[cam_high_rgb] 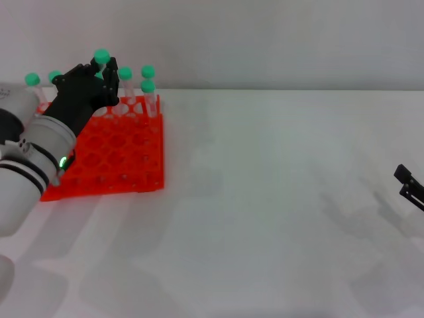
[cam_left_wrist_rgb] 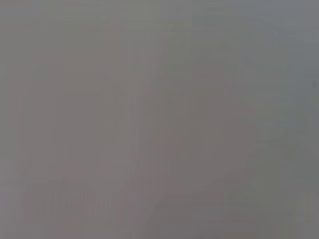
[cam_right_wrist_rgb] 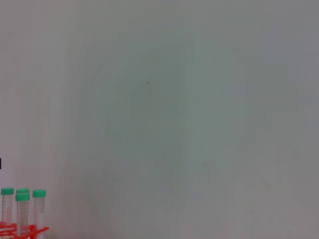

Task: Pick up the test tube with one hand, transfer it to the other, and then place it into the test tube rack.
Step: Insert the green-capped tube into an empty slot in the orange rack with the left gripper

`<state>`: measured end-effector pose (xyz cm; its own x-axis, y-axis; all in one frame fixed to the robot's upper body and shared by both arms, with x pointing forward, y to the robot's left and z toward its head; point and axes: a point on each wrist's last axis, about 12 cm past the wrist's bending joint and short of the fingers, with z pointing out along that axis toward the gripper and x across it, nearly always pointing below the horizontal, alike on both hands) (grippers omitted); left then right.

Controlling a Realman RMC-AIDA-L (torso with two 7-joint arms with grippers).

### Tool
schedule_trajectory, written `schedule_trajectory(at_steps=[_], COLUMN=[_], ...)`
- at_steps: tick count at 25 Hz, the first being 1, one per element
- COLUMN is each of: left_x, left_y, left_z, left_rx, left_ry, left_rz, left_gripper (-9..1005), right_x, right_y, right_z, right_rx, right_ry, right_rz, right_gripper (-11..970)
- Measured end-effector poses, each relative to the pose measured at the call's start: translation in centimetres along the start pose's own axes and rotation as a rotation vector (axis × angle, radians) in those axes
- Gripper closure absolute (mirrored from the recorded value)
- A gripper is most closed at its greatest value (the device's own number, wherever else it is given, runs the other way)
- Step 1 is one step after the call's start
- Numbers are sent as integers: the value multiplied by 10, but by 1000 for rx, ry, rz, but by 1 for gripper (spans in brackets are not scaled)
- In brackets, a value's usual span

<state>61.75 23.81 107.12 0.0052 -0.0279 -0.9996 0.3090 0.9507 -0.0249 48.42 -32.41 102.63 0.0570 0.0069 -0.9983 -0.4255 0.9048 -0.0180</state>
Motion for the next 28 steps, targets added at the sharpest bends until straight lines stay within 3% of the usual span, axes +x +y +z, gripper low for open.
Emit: schedule_trajectory(at_steps=[20,28], left_x=[-7,-8], left_y=[3,-4], left_z=[13,24], left_rx=[4,42], left_ry=[17,78], left_rz=[31,82], left_gripper=[781,766], right_x=[0,-1], right_y=[-3,-3], right_z=[-2,0], right_rx=[25,22], right_ry=[-3,-5], right_rz=[-18,-22], right_gripper=[91,90])
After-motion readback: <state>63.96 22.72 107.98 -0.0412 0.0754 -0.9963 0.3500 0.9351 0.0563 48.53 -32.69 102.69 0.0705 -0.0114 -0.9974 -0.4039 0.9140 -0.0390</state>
